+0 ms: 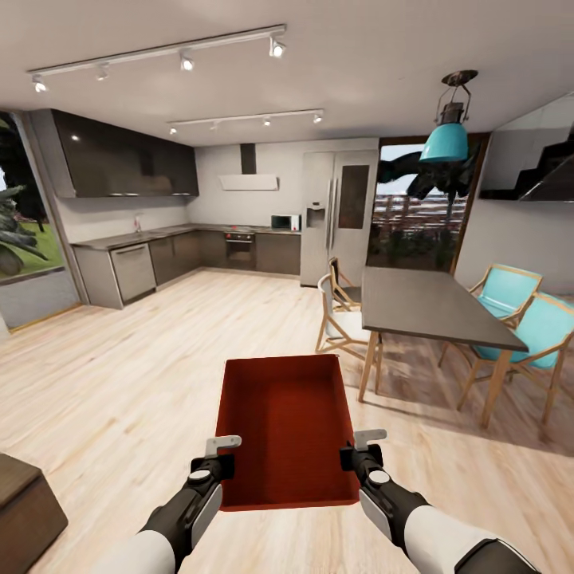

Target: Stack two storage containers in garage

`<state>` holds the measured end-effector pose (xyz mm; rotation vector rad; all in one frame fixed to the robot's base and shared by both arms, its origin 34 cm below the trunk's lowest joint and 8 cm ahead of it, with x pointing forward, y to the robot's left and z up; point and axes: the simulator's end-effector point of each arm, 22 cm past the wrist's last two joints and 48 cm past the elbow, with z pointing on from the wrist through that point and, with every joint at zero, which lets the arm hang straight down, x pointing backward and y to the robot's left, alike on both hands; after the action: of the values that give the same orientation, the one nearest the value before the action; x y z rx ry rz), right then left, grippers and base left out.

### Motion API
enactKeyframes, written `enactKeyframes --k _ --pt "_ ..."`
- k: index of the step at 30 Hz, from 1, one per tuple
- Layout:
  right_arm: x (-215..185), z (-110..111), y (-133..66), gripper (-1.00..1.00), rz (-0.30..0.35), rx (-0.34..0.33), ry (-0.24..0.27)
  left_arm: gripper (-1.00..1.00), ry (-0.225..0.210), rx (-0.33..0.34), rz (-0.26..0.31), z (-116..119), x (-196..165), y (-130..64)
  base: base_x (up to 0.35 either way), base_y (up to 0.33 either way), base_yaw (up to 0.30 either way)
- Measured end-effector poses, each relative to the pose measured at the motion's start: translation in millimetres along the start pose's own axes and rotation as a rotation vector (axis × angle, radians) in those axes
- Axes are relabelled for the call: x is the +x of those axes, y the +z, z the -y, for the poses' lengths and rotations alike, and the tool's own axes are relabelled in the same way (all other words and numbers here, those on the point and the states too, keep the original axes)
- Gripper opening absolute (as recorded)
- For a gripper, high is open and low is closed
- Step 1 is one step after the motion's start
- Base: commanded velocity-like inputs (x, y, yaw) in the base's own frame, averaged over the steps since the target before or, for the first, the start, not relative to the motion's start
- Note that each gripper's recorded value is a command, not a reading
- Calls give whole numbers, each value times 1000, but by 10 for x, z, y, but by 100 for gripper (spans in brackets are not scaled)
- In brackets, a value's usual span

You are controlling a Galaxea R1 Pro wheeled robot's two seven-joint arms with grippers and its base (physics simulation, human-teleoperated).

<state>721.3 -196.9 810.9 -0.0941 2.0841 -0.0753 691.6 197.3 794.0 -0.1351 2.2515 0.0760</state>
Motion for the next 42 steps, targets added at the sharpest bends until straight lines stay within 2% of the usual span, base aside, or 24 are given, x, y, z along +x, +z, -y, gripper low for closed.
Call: enactKeyframes --k 42 --pt "0 -1 0 -100 0 0 0 -100 0 0 0 -1 0 0 0 0 -290"
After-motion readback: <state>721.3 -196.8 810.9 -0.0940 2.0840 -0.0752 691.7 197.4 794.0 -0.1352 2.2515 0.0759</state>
